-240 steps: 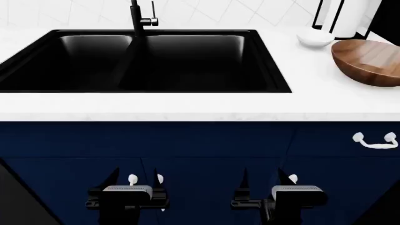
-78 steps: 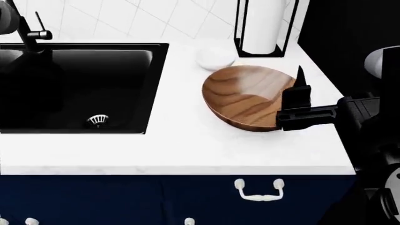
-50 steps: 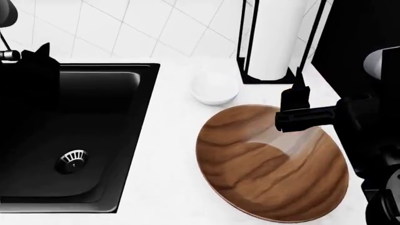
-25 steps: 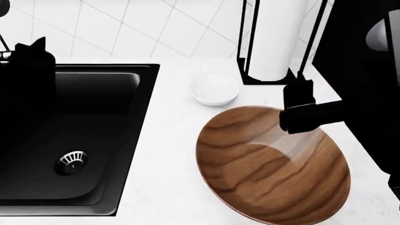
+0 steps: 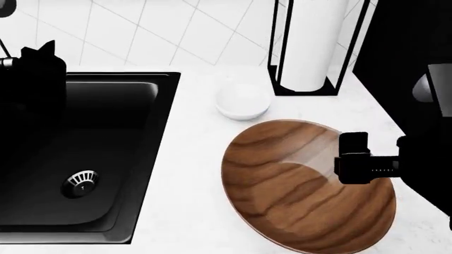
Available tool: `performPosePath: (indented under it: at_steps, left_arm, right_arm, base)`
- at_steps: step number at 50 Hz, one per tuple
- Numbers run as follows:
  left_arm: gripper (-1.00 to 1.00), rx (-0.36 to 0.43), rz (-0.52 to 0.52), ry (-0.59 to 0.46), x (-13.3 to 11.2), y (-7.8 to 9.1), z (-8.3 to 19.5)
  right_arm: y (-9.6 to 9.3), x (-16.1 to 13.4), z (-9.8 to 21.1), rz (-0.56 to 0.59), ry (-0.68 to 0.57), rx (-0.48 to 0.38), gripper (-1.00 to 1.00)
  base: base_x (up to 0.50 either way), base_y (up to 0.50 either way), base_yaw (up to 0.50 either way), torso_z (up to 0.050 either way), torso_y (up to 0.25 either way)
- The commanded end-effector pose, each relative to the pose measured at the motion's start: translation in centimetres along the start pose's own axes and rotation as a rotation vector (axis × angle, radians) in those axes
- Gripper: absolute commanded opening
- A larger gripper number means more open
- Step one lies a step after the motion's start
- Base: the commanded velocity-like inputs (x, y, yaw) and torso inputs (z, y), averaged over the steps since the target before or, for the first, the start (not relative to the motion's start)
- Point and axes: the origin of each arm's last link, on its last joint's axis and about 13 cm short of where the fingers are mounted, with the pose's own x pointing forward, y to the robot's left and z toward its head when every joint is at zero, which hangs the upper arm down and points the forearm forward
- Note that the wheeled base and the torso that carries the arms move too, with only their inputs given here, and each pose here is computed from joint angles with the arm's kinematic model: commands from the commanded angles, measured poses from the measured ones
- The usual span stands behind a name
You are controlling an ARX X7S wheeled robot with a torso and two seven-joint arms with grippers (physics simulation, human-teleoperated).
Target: Stack the bowls in the sink.
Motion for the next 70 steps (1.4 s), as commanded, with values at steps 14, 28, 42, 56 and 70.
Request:
performPosePath:
  at_steps: [14,28,42,56,70]
  left_arm:
    - [1.0,0.003,-0.006,0.01,0.2,-0.2,-0.3]
    - [1.0,0.006,-0.009,0.011,0.4,-0.4,-0.3]
    - [1.0,0.006,-0.009,0.011,0.3,-0.4,-0.2]
    - [1.0,0.009,-0.011,0.011,0.4,-0.5,-0.2]
    - [1.0,0.007,-0.01,0.006,0.5,-0.6,0.2]
  right_arm:
    - [-0.8,3.5,-3.0,-0.032,0.171,0.06,1.0]
    - [-0.8,3.7,-3.7,-0.009,0.202,0.038,1.0]
    - [-0.4,3.2,-4.3,0.106,0.239,0.0,1.0]
    - [-1.0,2.1,-3.6,0.105,0.169,0.028,-1.0]
    - [-2.6,-0.5,-1.1,0.068,-0.079,0.125,-1.0]
  base:
    - [0.0,0.0,0.0,0.0,0.0]
    - [0.0,0.0,0.0,0.0,0.0]
    - [0.0,0.0,0.0,0.0,0.0]
    - [0.0,0.0,0.0,0.0,0.0]
    - [0.0,0.0,0.0,0.0,0.0]
